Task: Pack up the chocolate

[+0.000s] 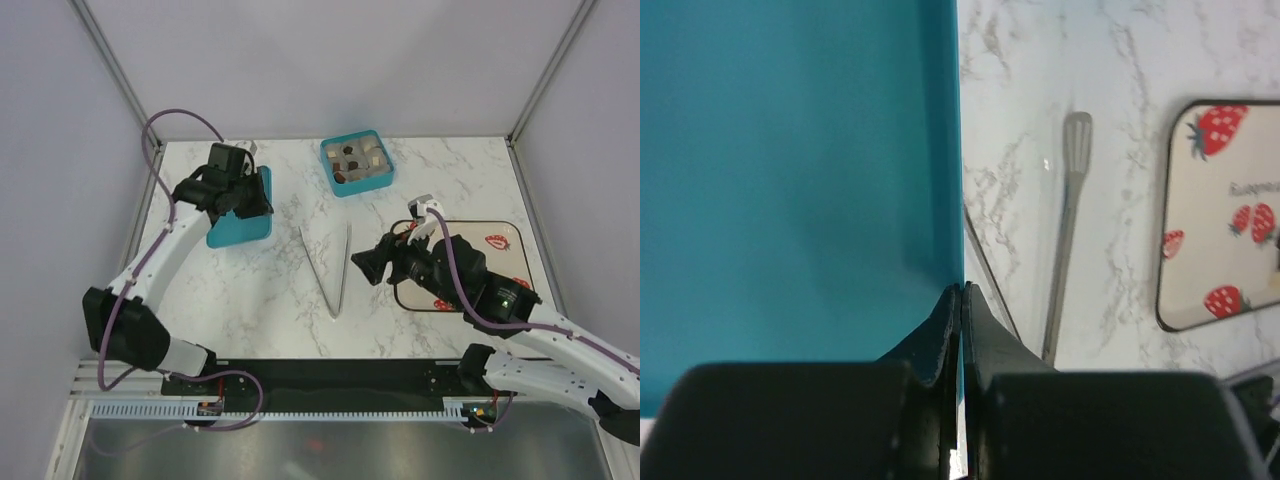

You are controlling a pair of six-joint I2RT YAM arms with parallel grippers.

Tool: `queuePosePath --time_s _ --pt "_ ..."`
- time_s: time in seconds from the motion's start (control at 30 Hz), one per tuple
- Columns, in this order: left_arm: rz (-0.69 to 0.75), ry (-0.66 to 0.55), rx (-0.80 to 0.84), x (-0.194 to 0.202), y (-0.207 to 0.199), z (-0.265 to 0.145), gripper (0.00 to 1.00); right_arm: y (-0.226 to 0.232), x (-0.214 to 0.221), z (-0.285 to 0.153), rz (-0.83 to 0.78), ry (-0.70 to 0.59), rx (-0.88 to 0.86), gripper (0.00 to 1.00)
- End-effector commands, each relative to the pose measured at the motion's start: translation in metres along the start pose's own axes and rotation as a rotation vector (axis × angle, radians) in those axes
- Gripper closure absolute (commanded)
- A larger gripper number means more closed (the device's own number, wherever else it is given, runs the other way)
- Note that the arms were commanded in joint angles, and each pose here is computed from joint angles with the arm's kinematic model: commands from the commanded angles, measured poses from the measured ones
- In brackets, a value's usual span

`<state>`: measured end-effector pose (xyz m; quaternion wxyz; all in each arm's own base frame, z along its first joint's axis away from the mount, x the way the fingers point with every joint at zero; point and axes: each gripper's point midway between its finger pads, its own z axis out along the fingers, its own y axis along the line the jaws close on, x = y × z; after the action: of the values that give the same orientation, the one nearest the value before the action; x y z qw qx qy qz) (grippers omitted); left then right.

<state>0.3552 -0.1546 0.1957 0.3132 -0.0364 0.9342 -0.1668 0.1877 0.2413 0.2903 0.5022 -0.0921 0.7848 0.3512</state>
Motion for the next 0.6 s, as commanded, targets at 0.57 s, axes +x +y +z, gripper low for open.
queuePosePath --time_s 0.57 --pt "0.135 0.172 0.588 0.093 -0.067 -0.111 0.98 0.016 -0.036 0.062 -1.362 -0.143 -0.161 0.15"
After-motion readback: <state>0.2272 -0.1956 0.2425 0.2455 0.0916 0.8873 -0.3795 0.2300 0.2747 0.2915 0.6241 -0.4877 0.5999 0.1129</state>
